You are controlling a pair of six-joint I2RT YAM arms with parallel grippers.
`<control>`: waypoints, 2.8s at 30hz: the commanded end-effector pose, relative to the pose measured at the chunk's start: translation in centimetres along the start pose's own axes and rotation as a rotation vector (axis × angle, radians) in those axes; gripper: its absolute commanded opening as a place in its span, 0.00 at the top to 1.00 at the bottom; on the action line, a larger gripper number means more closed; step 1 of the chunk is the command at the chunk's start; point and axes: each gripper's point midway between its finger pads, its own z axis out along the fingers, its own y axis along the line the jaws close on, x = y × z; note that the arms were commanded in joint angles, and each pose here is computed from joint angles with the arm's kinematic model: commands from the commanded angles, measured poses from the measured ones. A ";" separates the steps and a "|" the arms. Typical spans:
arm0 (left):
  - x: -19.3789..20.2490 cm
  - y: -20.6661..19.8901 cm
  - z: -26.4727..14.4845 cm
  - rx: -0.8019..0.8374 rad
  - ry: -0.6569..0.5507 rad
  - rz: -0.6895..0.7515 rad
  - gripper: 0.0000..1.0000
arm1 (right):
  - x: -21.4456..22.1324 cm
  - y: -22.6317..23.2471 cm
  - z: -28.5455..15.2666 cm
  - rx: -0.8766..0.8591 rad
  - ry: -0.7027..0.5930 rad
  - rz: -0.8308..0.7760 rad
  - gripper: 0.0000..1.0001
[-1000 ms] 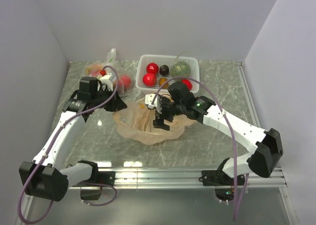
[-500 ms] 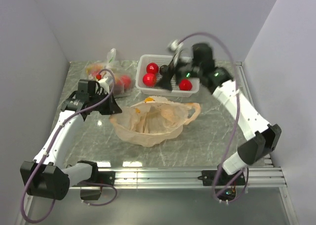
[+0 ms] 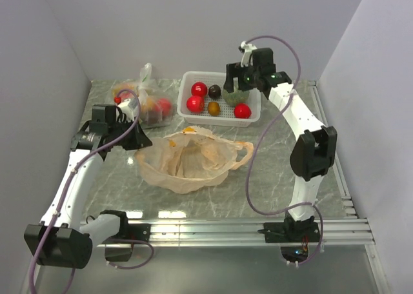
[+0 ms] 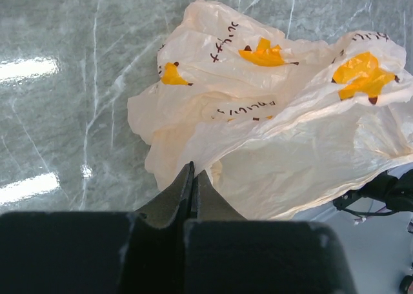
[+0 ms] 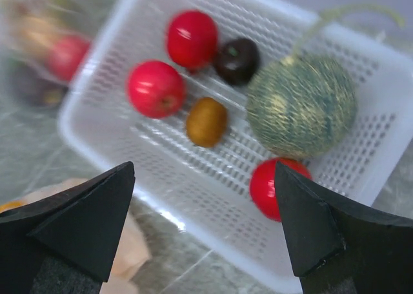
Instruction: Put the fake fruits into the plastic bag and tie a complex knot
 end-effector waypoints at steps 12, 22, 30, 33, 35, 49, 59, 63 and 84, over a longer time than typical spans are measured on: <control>-1.0 -0.3 1.1 0.034 -0.014 -0.030 1.00 | -7.2 -10.6 5.4 0.325 -0.349 0.284 0.21; -0.6 0.3 1.9 0.024 0.005 -0.047 1.00 | -7.3 -12.1 9.7 0.315 -0.442 0.392 0.26; -0.3 0.8 2.4 0.019 0.009 -0.065 1.00 | -6.3 -12.8 12.7 0.290 -0.468 0.450 0.28; -0.3 0.9 2.5 0.016 0.012 -0.072 1.00 | -5.8 -12.7 13.7 0.271 -0.466 0.461 0.29; -0.3 1.1 2.5 0.014 0.012 -0.078 1.00 | -5.8 -12.8 14.1 0.264 -0.471 0.461 0.31; -0.2 1.7 2.9 0.012 0.028 -0.095 1.00 | -4.4 -13.1 17.1 0.232 -0.494 0.499 0.37; -0.1 1.7 2.9 0.014 0.032 -0.098 1.00 | -6.3 -11.4 16.7 0.135 -0.530 0.471 0.86; -0.2 1.6 2.8 0.018 0.026 -0.092 1.00 | -8.4 -10.5 14.3 0.104 -0.567 0.441 1.00; -0.5 0.8 2.5 0.059 -0.002 -0.088 1.00 | -16.5 -2.2 -2.7 -0.185 -0.704 0.245 1.00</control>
